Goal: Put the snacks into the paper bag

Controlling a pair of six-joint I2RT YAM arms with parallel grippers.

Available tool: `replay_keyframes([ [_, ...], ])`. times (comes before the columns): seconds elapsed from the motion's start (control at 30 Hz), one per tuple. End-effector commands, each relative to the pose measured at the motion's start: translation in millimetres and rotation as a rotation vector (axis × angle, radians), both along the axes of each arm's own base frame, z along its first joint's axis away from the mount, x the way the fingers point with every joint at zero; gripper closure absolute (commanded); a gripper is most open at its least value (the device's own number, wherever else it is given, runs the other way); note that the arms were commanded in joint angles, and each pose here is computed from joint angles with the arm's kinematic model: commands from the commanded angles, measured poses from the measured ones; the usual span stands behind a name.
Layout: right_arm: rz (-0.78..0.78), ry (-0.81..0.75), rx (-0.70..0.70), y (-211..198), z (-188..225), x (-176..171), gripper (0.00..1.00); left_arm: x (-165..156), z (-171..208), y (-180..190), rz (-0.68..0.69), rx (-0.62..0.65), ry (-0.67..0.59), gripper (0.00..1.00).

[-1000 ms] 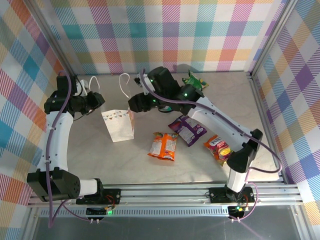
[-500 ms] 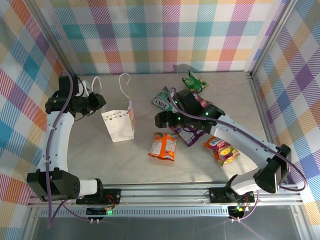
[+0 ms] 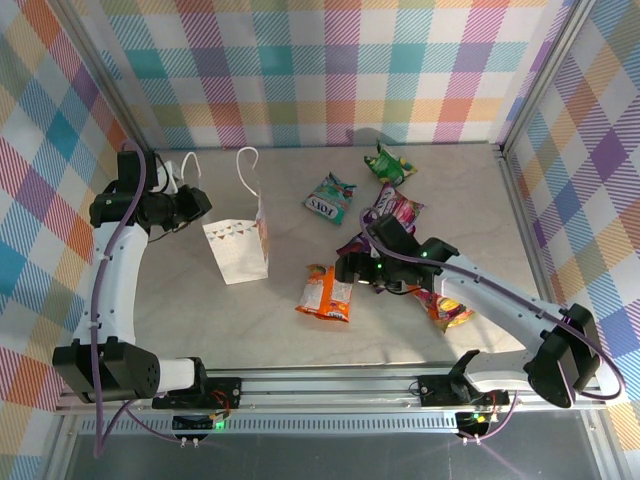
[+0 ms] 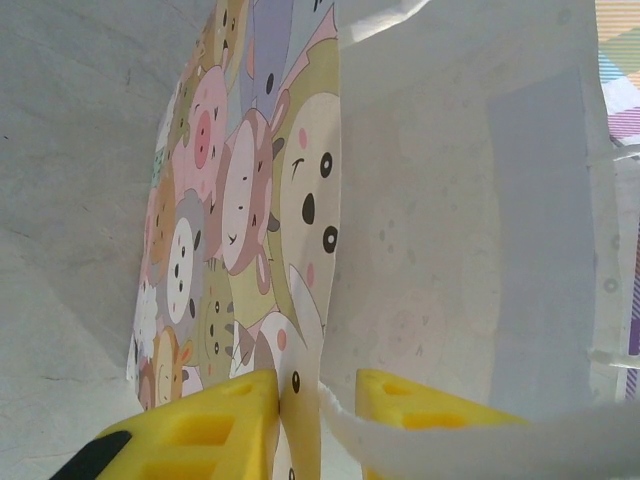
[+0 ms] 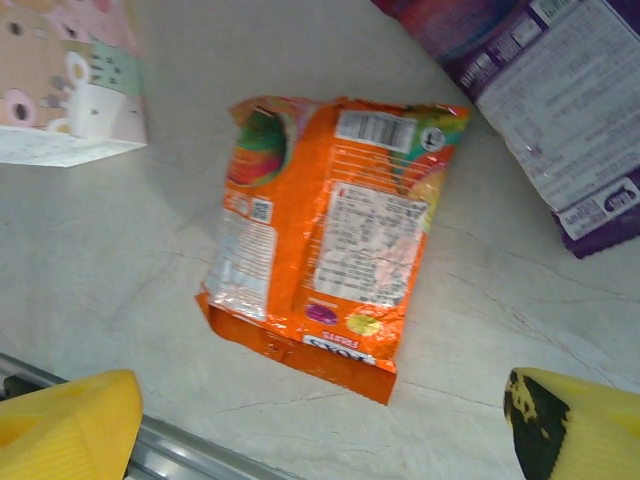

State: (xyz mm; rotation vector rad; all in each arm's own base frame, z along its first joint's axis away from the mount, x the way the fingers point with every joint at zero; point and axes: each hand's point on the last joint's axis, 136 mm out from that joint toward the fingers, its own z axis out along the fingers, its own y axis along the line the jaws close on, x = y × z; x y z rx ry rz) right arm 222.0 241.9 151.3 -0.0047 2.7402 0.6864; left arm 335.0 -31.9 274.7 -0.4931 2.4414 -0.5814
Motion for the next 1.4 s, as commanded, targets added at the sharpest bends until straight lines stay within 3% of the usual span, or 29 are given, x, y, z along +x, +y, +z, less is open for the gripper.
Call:
replay_keyframes([
  [0.0, -0.064, -0.005, 0.019, -5, -9, 8, 0.06, -6, 0, -2, -0.021, 0.026, 0.01, 0.73],
  [0.7, -0.024, 0.182, 0.049, 31, -86, 22, 0.05, -8, -2, -4, -0.03, 0.039, 0.014, 0.73],
  [1.37, -0.008, 0.263, 0.084, 54, -109, 27, 0.08, -12, 0, 0, -0.031, 0.069, 0.013, 0.73],
])
